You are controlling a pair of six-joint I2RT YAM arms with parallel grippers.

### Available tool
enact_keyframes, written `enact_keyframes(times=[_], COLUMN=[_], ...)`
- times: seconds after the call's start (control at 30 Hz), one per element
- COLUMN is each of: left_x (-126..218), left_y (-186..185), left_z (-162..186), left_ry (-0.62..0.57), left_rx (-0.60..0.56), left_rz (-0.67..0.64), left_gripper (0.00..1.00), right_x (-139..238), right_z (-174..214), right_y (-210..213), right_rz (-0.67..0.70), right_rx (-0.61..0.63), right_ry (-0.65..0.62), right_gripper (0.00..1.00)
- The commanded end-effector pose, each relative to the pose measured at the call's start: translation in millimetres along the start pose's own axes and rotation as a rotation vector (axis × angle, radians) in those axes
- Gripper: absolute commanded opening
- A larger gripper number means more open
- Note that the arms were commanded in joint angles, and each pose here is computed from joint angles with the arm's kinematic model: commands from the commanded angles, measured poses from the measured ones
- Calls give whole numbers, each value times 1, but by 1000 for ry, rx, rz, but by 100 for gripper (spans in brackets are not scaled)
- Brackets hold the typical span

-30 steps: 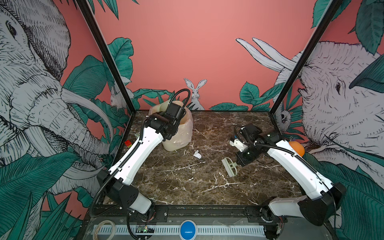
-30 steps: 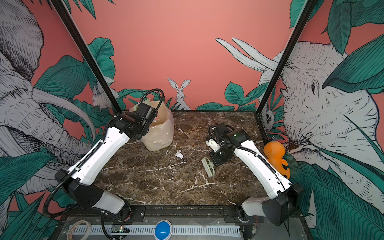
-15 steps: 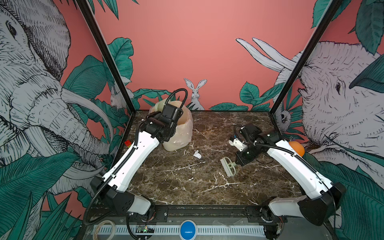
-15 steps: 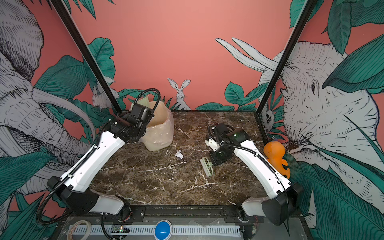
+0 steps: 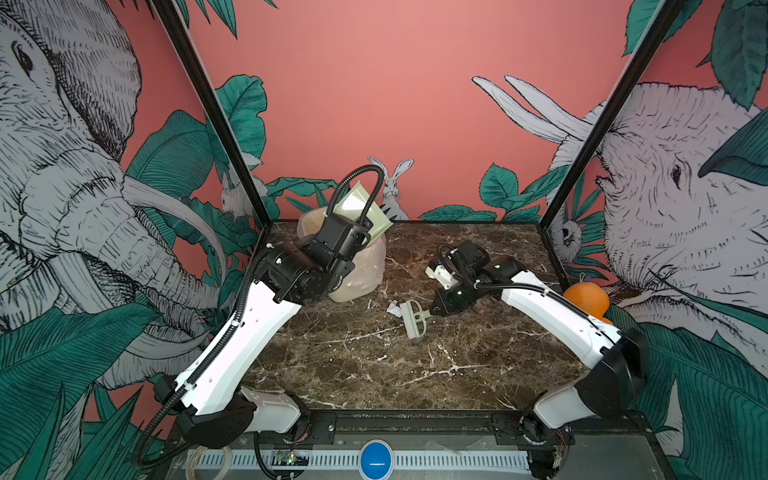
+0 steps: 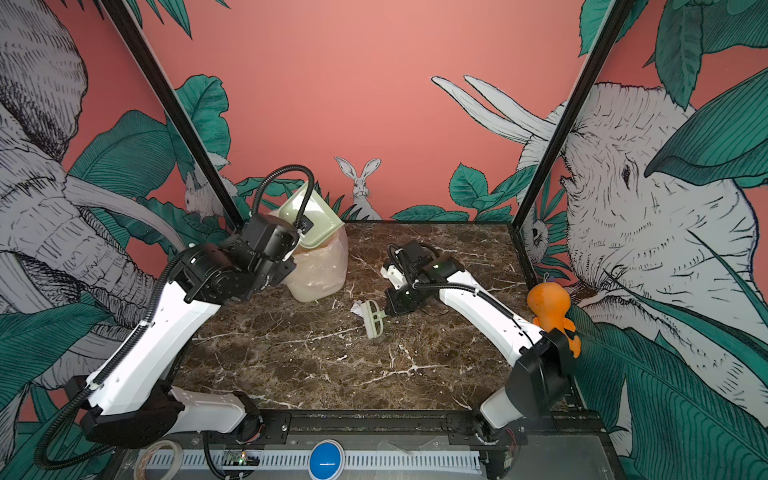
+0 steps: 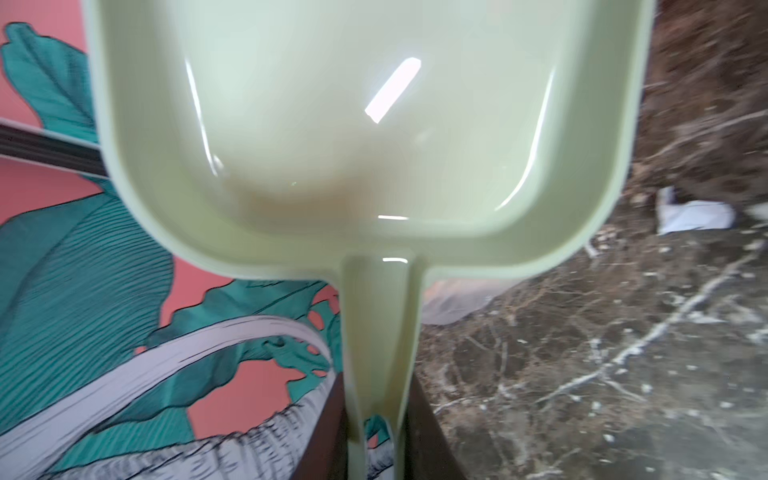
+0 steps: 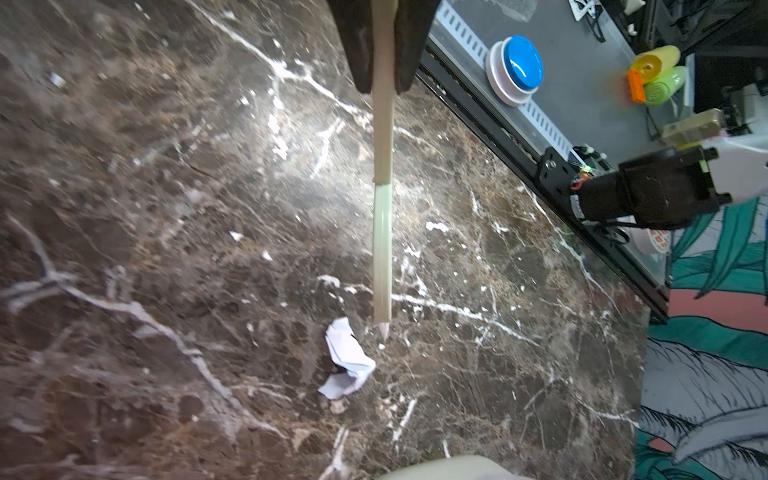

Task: Sweep away the paper scraps from the table
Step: 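Lower the dustpan back to the table with the left gripper while the right brush approaches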

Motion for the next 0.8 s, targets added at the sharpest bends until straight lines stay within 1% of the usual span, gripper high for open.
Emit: enact_keyframes(times=[0.0,0.1,0.23,0.43,0.6,0.73,0.77], left_x=[5,6,7,6,4,3,3], left_y=[-34,-52,-59,-68,-73,-74,-75], left_z=[15,22,29,36,41,46,46], left_ry=[39,48,61,83,100,110,112], left_rx=[109,111,111,103,87,83,83], left_rz=[139,182,204,239,249,253,257], left_gripper=[0,0,0,0,0,0,0], right_x=[-13,-32,-57,-68,-65,-46,-45], right_z=[-42,-52,-60,-65,-44,-21,-7], right_y=[8,3,-5,-25,-45,-59,-63], right_rz=[-83,-115,-174,-187,-165,-129,-119], right_rx=[-45,-90,-133,-183,-206,-229,-246], right_ry=[-130,-135,-127,-135,-77,-52,-26], right_gripper=[0,0,0,0,0,0,0])
Point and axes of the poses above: each gripper's point midway between its finger pads, its own x axis back along the fingers, its own y axis along the line the jaws close on, z = x × y, the point moved 4 cm from there along x, back along the fingers, and after that the axes turned 14 degrees about x, right-handed, at the moved point
